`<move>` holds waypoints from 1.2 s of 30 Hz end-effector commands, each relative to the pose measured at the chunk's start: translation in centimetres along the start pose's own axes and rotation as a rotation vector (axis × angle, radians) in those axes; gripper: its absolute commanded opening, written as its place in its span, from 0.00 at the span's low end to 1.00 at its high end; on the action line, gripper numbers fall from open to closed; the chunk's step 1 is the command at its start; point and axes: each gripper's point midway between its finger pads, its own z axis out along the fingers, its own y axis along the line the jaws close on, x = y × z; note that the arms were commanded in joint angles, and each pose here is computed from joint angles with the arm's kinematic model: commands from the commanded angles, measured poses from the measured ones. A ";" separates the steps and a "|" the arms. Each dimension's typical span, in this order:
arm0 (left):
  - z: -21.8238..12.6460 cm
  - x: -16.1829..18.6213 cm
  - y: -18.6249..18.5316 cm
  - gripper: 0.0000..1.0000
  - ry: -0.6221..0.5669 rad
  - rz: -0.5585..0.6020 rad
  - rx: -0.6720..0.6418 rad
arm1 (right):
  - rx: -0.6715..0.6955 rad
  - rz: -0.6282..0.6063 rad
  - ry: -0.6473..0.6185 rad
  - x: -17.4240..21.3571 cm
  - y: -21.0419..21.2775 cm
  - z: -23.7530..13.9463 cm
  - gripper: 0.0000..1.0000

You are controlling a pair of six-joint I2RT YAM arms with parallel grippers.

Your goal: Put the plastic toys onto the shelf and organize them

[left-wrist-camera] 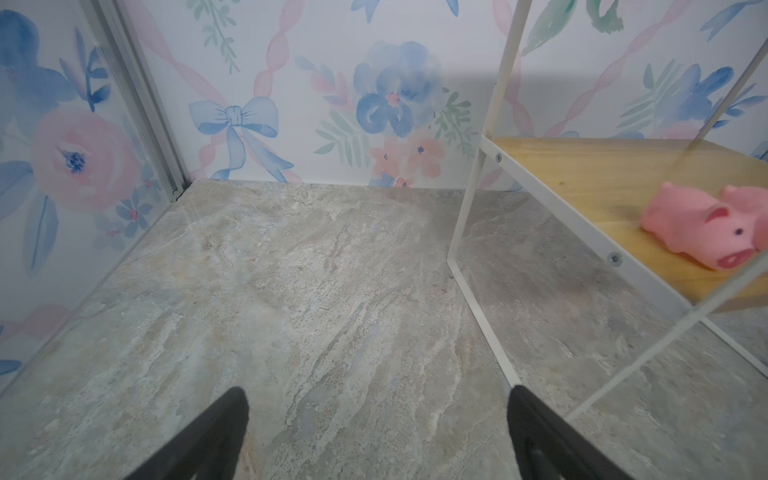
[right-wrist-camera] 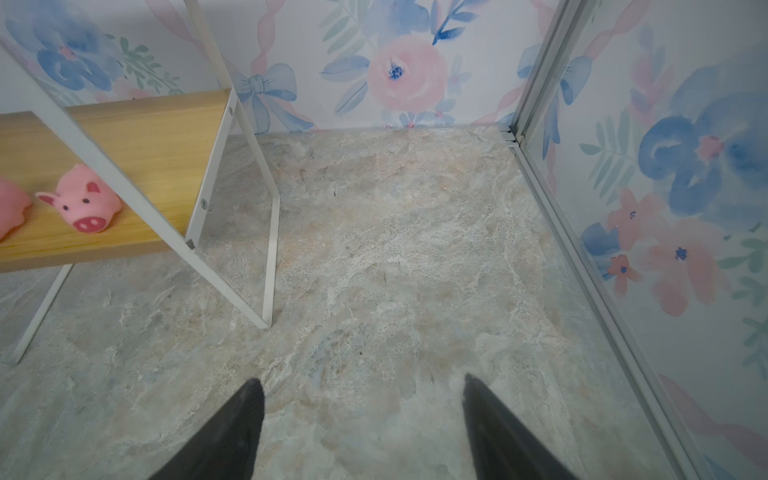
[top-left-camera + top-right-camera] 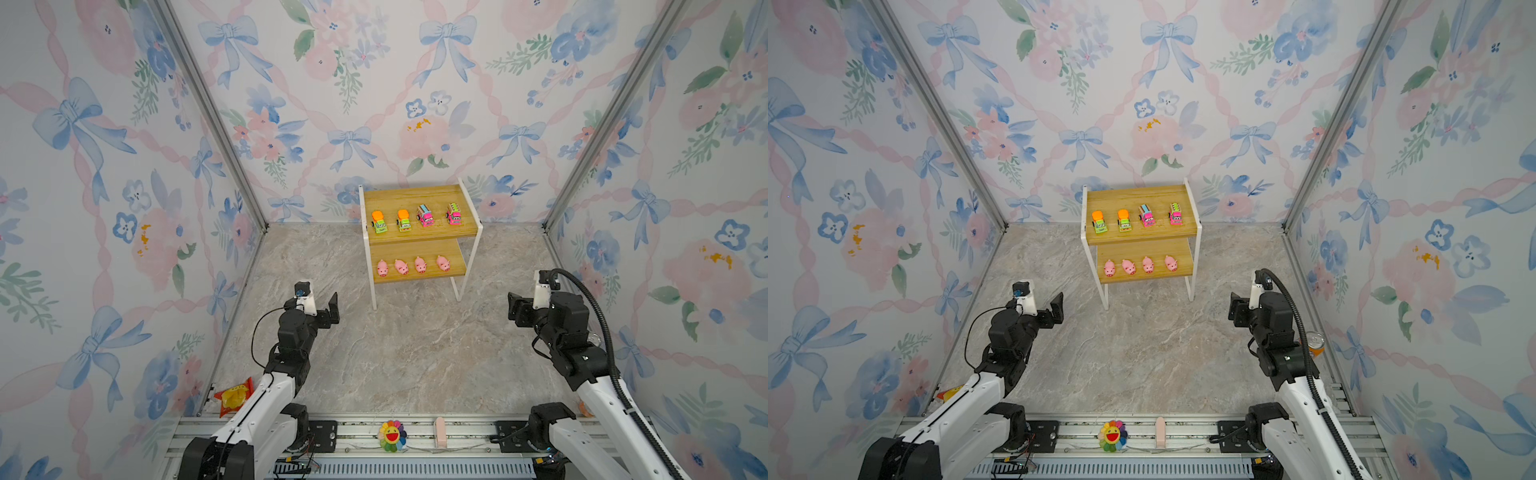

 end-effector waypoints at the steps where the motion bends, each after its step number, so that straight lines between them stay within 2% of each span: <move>1: 0.6 -2.0 0.0 0.98 -0.099 0.044 0.027 | -0.012 -0.018 -0.105 -1.2 -0.3 0.6 0.78; 6: 2.0 0.0 1.8 0.98 -0.073 0.049 -0.026 | 0.027 0.075 -0.216 -0.7 -2.6 1.9 0.78; 10: 2.9 1.6 2.2 0.98 -0.053 0.042 -0.021 | 0.037 0.063 -0.283 -0.3 -3.1 2.9 0.78; 20: 3.9 2.2 2.8 0.98 -0.069 0.066 -0.029 | 0.036 0.024 -0.227 2.7 -3.1 9.3 0.77; 28: 5.4 3.7 2.8 0.98 -0.036 0.072 -0.014 | 0.047 0.039 -0.264 4.6 -3.4 12.3 0.78; 33: 5.6 3.7 3.2 0.98 -0.034 0.072 -0.043 | -0.016 0.007 -0.141 4.7 -2.2 14.2 0.78; 36: 5.6 3.8 3.2 0.98 -0.033 0.073 -0.049 | -0.006 -0.019 -0.113 4.9 -2.0 14.3 0.84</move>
